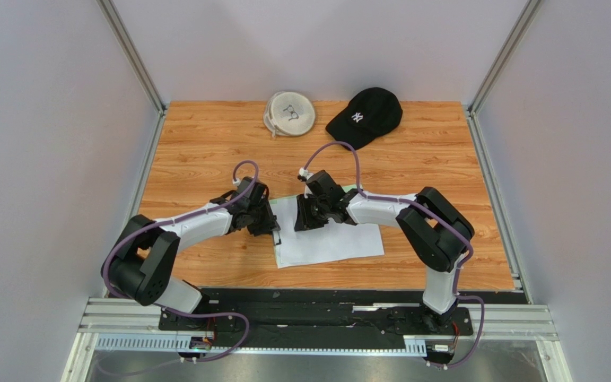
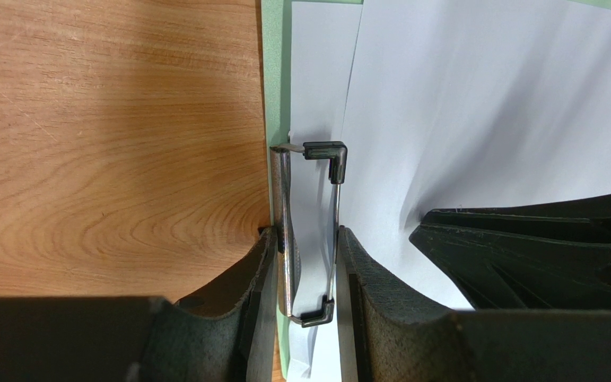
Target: Put the files into the folder
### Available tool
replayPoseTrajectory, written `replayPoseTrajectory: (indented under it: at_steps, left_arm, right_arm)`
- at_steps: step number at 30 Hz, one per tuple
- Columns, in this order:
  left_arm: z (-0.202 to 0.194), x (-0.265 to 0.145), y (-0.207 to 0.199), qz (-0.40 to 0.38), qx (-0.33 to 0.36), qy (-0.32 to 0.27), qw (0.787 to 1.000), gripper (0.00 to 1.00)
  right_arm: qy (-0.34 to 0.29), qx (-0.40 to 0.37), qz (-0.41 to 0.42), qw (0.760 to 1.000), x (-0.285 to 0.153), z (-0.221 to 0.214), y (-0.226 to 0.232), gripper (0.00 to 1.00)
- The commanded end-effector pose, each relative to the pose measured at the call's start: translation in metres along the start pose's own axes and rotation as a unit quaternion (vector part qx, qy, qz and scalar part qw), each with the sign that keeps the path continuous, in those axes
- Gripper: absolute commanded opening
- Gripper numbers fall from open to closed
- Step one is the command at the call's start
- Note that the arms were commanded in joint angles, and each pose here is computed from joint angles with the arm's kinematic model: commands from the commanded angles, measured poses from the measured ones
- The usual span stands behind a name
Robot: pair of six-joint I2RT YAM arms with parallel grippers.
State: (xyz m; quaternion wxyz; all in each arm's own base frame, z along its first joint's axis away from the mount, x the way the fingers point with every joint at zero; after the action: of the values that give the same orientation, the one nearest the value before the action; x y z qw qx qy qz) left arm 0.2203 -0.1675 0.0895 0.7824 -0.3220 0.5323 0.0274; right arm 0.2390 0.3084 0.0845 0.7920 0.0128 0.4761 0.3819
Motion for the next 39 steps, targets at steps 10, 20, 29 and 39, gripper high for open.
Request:
replayPoseTrajectory:
  at_steps: [10,20,29,39]
  left_arm:
    - [-0.011,0.007,0.027,0.062,0.012,0.018,0.998,0.00]
    - [-0.011,0.006,0.026,0.063,0.011,0.019,0.998,0.00]
    - [-0.010,0.004,0.025,0.064,0.015,0.018,0.998,0.00]
    - [-0.009,0.003,0.024,0.065,0.017,0.019,0.998,0.00]
  right_arm:
    - [-0.031,-0.076,-0.008,0.997,-0.038,0.046,0.014,0.39]
    - [-0.049,0.063,-0.178,0.981,-0.114,0.056,-0.087,0.87]
    - [0.016,0.116,-0.301,0.947,-0.132,0.014,-0.164,1.00]
    - [-0.026,0.117,-0.204,0.972,-0.120,0.018,-0.157,1.00]
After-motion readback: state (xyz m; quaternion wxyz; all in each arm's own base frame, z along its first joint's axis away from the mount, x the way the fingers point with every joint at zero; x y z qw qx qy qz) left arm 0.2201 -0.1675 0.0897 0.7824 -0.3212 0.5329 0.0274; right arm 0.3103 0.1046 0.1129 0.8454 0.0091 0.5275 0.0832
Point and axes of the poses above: each gripper's point midway between its finger pads, its own x axis out along the fingers, its own y axis along the line the jaws close on, z = x × y, the point moved 8 cm from there along -x, back along the fingers, and after that the axes turned 13 degrees about -x, right-handed, at the moved point
